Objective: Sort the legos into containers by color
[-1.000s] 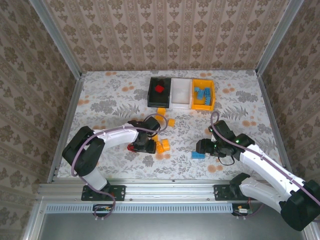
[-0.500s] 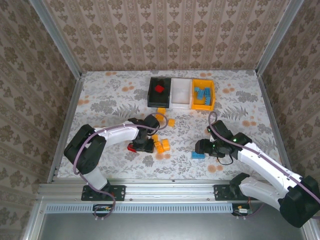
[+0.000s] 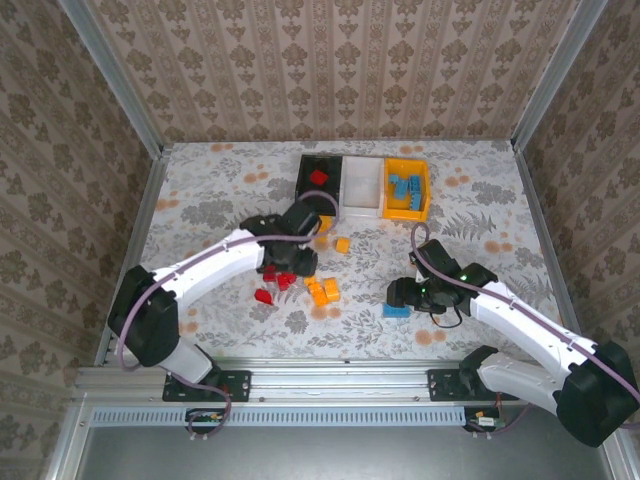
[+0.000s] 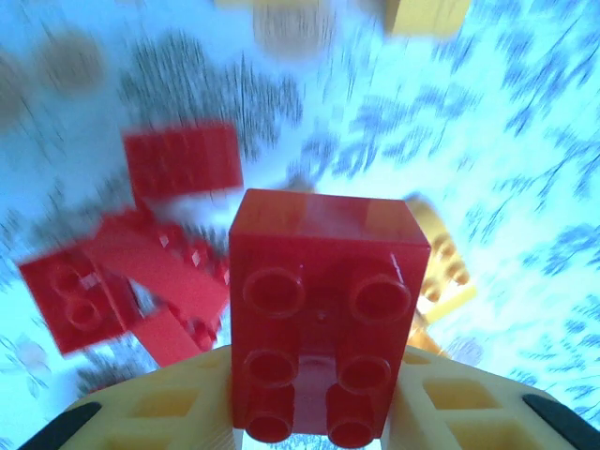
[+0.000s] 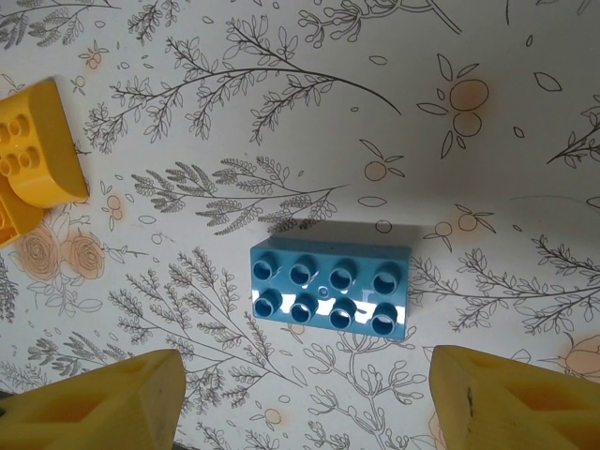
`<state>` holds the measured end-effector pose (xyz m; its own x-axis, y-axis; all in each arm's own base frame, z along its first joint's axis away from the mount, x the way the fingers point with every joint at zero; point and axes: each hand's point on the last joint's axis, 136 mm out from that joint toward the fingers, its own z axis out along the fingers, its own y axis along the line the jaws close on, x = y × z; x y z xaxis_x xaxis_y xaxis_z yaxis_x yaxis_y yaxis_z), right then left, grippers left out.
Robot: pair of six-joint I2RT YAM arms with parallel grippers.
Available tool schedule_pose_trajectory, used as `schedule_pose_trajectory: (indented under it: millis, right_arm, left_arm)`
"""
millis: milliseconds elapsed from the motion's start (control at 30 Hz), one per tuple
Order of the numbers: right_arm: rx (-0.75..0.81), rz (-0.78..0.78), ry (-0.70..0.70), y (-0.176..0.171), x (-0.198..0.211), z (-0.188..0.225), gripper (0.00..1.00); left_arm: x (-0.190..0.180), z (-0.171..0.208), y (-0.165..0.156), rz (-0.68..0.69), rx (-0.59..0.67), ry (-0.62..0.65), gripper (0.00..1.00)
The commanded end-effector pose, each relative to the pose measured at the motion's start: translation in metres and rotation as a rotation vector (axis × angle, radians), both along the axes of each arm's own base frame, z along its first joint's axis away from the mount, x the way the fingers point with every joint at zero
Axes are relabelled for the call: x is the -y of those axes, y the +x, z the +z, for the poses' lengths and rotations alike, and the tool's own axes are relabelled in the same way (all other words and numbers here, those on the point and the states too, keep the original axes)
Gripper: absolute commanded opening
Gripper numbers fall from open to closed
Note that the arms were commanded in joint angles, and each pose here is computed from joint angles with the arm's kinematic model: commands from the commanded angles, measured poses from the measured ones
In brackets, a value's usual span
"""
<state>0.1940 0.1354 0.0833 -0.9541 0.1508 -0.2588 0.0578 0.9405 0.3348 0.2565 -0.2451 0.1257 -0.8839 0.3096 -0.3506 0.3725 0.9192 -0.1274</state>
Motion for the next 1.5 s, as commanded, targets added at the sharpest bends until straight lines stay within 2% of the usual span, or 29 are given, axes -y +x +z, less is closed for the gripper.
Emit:
schedule_pose_trajectory:
  millis: [0, 233, 433, 700, 767, 867, 1000, 1167, 1300, 1467]
  right_arm:
    - [0.004, -0.008, -0.002, 0.000, 0.000, 0.000, 0.71]
    - [-0.002, -0.017, -0.009, -0.002, 0.002, -0.005, 0.71]
    - [-0.001, -0.022, -0.015, -0.001, 0.003, -0.004, 0.71]
    - [-0.012, -0.016, -0.039, -0.003, 0.006, -0.009, 0.71]
    - [-0.016, -0.014, -0.043, -0.004, 0.007, -0.010, 0.71]
    - [-0.015, -0.013, -0.045, -0.004, 0.007, -0.010, 0.71]
    - [-0.014, -0.016, -0.045, -0.003, 0.007, -0.011, 0.71]
    - [-0.014, -0.018, -0.036, -0.002, 0.005, -0.010, 0.71]
    - [-0.011, -0.015, -0.030, 0.000, 0.003, -0.010, 0.71]
    - [-0.009, 0.002, -0.020, 0.004, -0.004, -0.009, 0.71]
  left_arm:
    - [-0.007, 0.017, 0.028, -0.035, 0.027, 0.038, 0.39]
    - [0.016, 0.036, 0.120, -0.050, 0.061, -0.009, 0.38]
    - [0.034, 0.021, 0.183, -0.078, 0.056, 0.027, 0.38]
    - [0.035, 0.003, 0.219, -0.049, 0.039, 0.032, 0.39]
    - [0.033, 0.000, 0.225, -0.038, 0.038, 0.029, 0.43]
    - [0.030, -0.005, 0.229, -0.020, 0.029, 0.016, 0.50]
    - [0.031, -0.002, 0.231, -0.012, 0.027, -0.009, 0.52]
    - [0.028, 0.022, 0.221, -0.021, 0.047, -0.014, 0.52]
    - [0.015, 0.046, 0.190, -0.033, 0.079, 0.006, 0.53]
    - [-0.018, 0.057, 0.125, -0.009, 0.076, 0.017, 0.54]
